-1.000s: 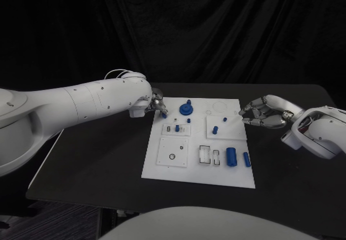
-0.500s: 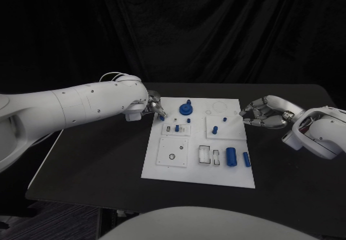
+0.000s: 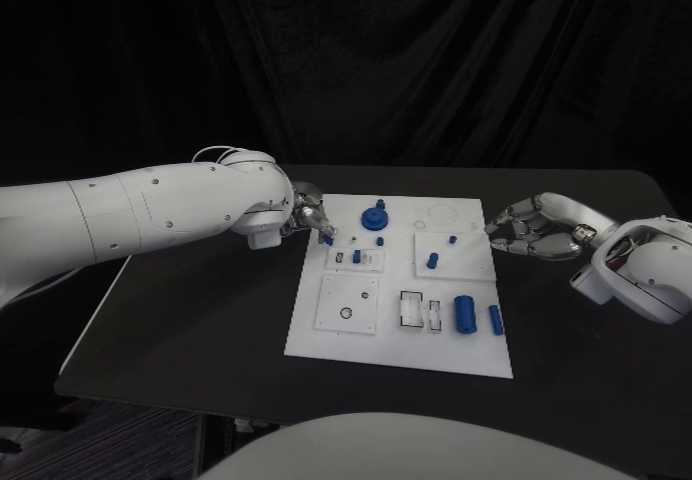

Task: Assemble the parts on the task board

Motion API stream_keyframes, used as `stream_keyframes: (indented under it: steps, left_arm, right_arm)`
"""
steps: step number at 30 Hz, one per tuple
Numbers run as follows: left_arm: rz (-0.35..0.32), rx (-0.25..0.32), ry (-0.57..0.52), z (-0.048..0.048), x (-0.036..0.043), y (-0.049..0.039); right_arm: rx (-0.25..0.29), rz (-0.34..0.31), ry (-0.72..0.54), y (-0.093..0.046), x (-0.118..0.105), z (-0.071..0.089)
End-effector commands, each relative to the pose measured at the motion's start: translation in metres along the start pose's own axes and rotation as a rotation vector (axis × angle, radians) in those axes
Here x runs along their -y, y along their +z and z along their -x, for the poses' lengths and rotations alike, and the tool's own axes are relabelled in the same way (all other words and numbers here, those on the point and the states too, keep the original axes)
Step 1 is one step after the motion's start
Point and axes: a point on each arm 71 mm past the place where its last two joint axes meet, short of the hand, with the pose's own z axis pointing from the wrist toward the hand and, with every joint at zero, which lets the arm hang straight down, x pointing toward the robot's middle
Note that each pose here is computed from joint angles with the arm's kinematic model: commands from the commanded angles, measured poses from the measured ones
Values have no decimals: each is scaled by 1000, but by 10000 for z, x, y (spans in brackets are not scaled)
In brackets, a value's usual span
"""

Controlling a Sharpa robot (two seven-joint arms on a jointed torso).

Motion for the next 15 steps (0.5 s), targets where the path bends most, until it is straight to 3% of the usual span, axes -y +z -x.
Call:
stream_keyframes:
  steps: [1, 8, 15]
  left_arm:
    - [0, -41, -31, -45, 49, -21]
    - [-28, -42, -35, -75, 117, 4]
    - [-37, -25, -39, -84, 107, 64]
  right_arm:
    - [14, -9, -1, -8, 4, 1]
    - [7, -8, 0, -3, -2, -7]
    - [-2, -6, 2, 11, -7, -17]
